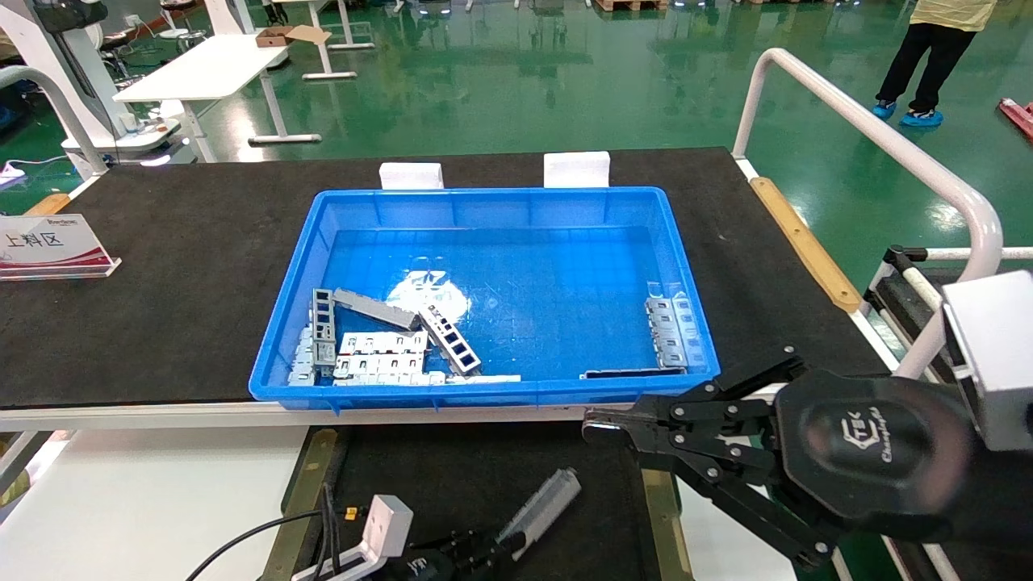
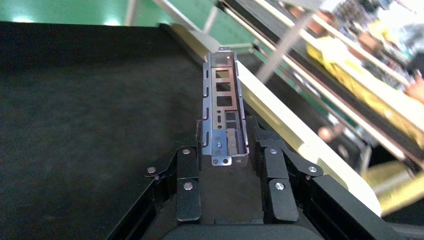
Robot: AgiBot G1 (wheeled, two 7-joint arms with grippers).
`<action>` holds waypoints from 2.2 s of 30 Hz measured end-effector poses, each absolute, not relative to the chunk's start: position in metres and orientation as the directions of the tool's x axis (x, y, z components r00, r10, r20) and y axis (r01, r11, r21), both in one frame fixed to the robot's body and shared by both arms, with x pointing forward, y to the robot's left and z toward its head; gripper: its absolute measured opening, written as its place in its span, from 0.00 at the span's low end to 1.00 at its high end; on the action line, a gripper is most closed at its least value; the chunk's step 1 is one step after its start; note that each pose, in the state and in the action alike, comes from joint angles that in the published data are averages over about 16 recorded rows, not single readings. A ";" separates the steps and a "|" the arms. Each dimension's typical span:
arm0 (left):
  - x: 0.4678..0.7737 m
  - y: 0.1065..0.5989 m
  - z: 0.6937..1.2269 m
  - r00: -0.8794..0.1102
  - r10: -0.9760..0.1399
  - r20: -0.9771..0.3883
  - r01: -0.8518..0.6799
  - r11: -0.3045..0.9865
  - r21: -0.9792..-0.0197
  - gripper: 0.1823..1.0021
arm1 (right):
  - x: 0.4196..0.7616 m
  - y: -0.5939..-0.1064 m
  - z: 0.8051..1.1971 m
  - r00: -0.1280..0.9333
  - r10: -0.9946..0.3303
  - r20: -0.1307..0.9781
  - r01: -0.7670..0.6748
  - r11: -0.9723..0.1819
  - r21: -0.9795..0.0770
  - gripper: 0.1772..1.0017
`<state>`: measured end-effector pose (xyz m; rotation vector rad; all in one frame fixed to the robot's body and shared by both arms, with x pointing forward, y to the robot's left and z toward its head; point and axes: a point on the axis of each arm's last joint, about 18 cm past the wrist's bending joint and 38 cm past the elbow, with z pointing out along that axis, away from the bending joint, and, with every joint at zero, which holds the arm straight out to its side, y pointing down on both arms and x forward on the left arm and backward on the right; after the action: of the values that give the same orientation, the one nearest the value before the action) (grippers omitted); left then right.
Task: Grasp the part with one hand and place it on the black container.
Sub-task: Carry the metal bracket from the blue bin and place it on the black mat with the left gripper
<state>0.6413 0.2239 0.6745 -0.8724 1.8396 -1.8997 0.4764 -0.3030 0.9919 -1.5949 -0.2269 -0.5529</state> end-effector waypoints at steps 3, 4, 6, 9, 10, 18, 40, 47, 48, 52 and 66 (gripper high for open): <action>0.643 0.223 0.669 -0.717 -0.662 0.216 -0.174 -0.129 -0.976 0.22 | 0.476 -0.303 0.992 0.861 -0.181 0.476 0.463 -0.112 -0.879 0.02; 0.644 0.223 0.667 -0.707 -0.670 0.226 -0.177 -0.142 -0.974 0.22 | 0.476 -0.303 0.992 0.861 -0.181 0.476 0.463 -0.112 -0.879 0.02; 0.645 0.222 0.664 -0.686 -0.684 0.248 -0.181 -0.170 -0.969 0.22 | 0.476 -0.303 0.992 0.861 -0.181 0.476 0.463 -0.112 -0.879 0.02; 0.647 0.220 0.659 -0.658 -0.700 0.278 -0.185 -0.207 -0.961 0.22 | 0.476 -0.303 0.992 0.861 -0.181 0.476 0.463 -0.112 -0.879 0.02; 0.647 0.219 0.658 -0.649 -0.705 0.287 -0.186 -0.219 -0.958 0.22 | 0.476 -0.303 0.992 0.861 -0.181 0.476 0.463 -0.112 -0.879 0.02; 0.650 0.213 0.648 -0.583 -0.726 0.366 -0.193 -0.314 -0.930 0.22 | 0.476 -0.303 0.992 0.861 -0.181 0.476 0.463 -0.112 -0.879 0.02; 0.659 0.194 0.637 -0.464 -0.717 0.520 -0.263 -0.449 -0.854 0.22 | 0.476 -0.303 0.992 0.861 -0.181 0.476 0.463 -0.112 -0.879 0.02; 0.660 0.191 0.634 -0.422 -0.728 0.541 -0.260 -0.474 -0.841 0.22 | 0.476 -0.303 0.992 0.861 -0.181 0.476 0.463 -0.112 -0.879 0.02; 0.660 0.190 0.634 -0.416 -0.729 0.544 -0.259 -0.479 -0.839 0.22 | 0.476 -0.303 0.992 0.861 -0.181 0.476 0.463 -0.112 -0.879 0.02; 0.661 0.189 0.633 -0.388 -0.730 0.563 -0.256 -0.502 -0.826 0.22 | 0.476 -0.303 0.992 0.861 -0.181 0.476 0.463 -0.112 -0.879 0.02; 0.662 0.181 0.631 -0.320 -0.708 0.629 -0.259 -0.573 -0.777 0.22 | 0.476 -0.303 0.992 0.861 -0.181 0.476 0.463 -0.112 -0.879 0.02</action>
<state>0.6615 0.1806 0.6306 -1.5961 1.2322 -1.9626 0.4764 -0.3030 0.9919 -1.5949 -0.2269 -0.5529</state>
